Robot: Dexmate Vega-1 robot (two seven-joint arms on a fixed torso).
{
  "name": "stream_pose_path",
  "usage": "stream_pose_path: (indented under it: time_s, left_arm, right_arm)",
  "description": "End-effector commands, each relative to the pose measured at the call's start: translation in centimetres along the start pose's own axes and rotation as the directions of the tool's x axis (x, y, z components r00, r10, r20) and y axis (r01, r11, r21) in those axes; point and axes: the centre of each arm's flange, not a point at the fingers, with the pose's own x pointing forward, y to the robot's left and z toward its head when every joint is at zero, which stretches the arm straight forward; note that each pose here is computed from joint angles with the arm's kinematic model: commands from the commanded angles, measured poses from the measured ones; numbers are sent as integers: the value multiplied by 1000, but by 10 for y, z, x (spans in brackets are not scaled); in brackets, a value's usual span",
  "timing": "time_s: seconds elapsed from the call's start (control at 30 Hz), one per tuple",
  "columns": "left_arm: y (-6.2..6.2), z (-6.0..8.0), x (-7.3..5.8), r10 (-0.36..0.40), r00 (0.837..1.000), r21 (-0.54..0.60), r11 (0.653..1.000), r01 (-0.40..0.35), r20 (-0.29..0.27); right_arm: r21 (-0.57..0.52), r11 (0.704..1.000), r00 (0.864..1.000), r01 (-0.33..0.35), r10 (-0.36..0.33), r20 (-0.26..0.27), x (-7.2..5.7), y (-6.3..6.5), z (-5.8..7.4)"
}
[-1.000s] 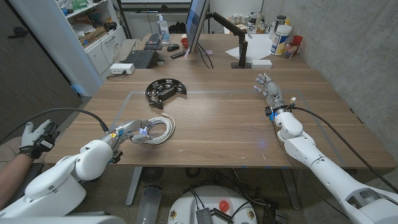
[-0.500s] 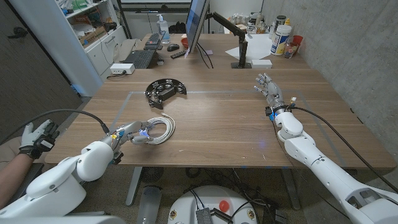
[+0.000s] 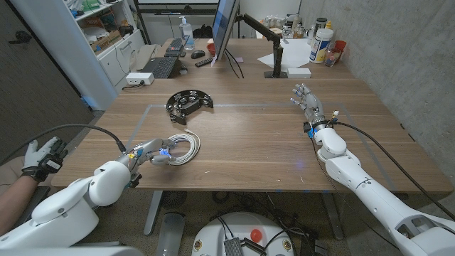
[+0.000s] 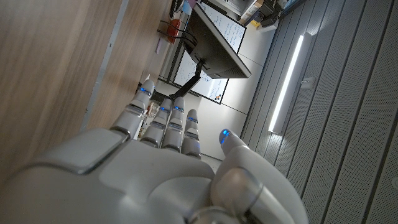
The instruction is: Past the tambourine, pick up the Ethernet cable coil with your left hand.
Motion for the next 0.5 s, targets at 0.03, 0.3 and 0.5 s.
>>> stream_pose_path:
  time_s: [0.03, 0.3, 0.5]
  left_arm:
    - [1, 2, 5, -5, 1000, 3, 1000, 5, 3]
    - [-1, 4, 7, -7, 1000, 3, 1000, 7, 10]
    - [-1, 4, 6, 2, 1000, -8, 1000, -1, 17]
  right_arm:
    - [0, 1000, 1000, -1, 1, 0, 0, 0, 0]
    - [1, 1000, 1000, -1, 1, 2, 0, -1, 1]
    - [1, 1000, 1000, -2, 2, 4, -1, -1, 1]
